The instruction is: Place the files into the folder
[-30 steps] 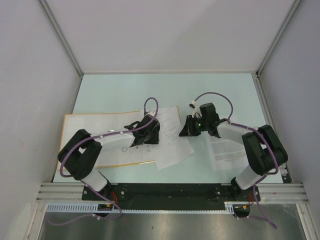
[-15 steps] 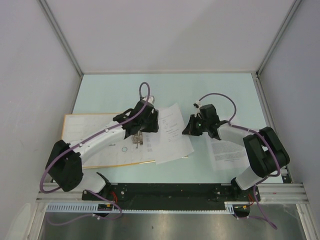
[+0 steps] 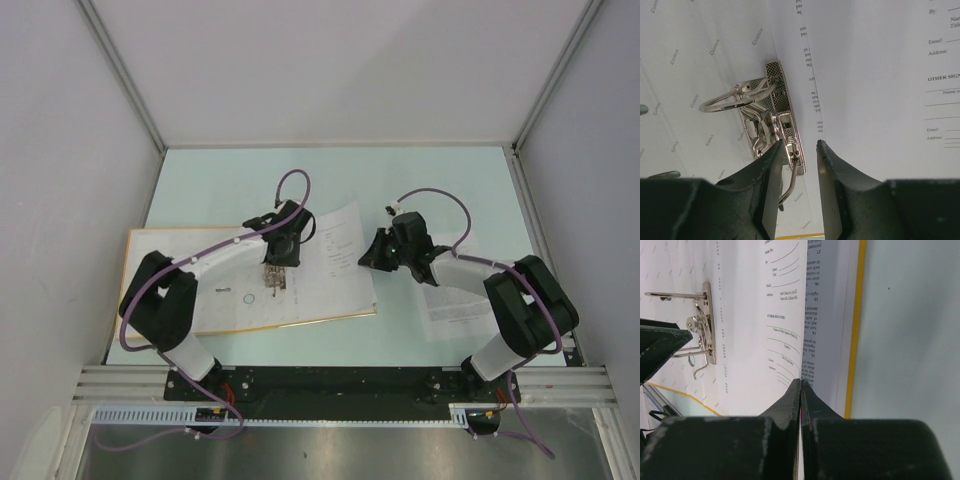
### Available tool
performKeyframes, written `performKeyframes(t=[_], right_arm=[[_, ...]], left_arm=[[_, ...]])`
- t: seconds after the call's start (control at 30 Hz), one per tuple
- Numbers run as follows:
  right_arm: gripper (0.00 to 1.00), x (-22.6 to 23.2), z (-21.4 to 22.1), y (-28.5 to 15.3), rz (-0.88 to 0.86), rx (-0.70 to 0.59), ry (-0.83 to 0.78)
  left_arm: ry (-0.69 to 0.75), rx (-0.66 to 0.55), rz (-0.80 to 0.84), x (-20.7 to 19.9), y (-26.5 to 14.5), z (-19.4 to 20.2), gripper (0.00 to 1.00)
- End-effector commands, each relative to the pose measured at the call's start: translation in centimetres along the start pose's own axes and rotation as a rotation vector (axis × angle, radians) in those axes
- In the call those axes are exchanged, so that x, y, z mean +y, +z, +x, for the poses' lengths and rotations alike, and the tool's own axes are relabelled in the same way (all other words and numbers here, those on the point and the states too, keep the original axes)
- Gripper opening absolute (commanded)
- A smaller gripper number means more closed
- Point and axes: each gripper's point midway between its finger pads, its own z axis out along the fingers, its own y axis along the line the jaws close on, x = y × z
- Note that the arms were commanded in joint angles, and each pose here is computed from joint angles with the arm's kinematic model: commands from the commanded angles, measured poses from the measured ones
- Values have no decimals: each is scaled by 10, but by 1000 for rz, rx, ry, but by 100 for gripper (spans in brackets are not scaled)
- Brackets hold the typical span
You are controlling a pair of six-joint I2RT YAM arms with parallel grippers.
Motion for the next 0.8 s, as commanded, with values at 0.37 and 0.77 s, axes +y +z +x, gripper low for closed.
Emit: performKeyframes(t=[0.37,0.77], right_arm=[[0,5,-8,-4,-12,-42,-25],[0,2,-10,-6,-7,-45,-32]], left_arm=[[-129,-10,-95,3,27,-2,32],[-161,-12,-148,9,34,0,38]])
